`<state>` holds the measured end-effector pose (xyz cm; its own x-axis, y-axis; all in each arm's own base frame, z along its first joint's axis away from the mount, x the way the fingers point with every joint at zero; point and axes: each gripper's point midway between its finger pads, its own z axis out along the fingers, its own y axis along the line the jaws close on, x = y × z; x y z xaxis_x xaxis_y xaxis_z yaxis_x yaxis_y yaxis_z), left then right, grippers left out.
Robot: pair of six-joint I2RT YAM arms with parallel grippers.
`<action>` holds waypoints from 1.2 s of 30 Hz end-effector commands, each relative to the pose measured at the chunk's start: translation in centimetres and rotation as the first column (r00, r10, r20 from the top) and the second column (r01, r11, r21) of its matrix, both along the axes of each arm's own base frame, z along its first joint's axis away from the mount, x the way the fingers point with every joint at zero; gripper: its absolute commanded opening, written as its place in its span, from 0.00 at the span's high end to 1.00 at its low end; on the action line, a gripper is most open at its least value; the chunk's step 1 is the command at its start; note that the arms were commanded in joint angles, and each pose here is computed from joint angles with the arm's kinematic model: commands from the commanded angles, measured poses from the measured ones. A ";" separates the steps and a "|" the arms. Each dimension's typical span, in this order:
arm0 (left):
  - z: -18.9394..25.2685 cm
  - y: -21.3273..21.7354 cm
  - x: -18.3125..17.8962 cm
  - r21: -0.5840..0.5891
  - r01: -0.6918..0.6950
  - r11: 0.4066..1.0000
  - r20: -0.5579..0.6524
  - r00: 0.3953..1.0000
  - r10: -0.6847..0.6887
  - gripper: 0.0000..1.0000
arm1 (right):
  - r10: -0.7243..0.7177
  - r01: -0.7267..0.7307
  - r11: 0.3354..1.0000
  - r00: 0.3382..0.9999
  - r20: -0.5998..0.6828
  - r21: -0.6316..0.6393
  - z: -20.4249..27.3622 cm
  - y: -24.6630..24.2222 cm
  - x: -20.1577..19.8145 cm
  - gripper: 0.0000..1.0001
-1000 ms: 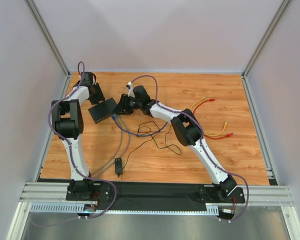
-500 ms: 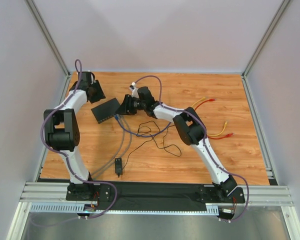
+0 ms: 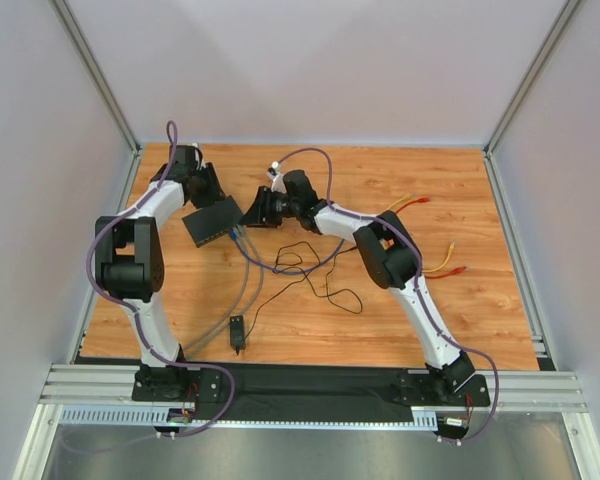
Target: Pull the plug from the switch port
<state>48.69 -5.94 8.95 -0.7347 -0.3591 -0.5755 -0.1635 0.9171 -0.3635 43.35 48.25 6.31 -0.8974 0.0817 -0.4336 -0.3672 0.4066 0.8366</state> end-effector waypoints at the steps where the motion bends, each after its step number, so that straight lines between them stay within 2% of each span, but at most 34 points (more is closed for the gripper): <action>1: 0.0 -0.2 0.6 -0.018 0.015 1.000 -0.002 1.000 -0.015 0.51 | -0.008 0.008 1.000 1.000 0.028 -0.001 0.1 -0.2 0.7 0.58; 10: -2.1 -0.7 0.1 -0.040 0.032 0.999 -0.062 0.998 -0.034 0.56 | -0.003 0.003 1.000 1.000 -0.008 -0.005 -2.1 0.8 1.2 0.61; 26: -2.4 -0.8 0.1 -0.043 0.034 0.998 -0.069 0.997 -0.037 0.57 | -0.016 0.016 1.000 0.997 -0.080 0.004 -4.0 1.9 1.3 0.66; 36: -2.7 -0.8 0.1 -0.040 0.039 0.998 -0.080 0.996 -0.042 0.57 | -0.034 0.034 0.999 0.994 -0.109 0.001 -4.7 2.0 1.5 0.78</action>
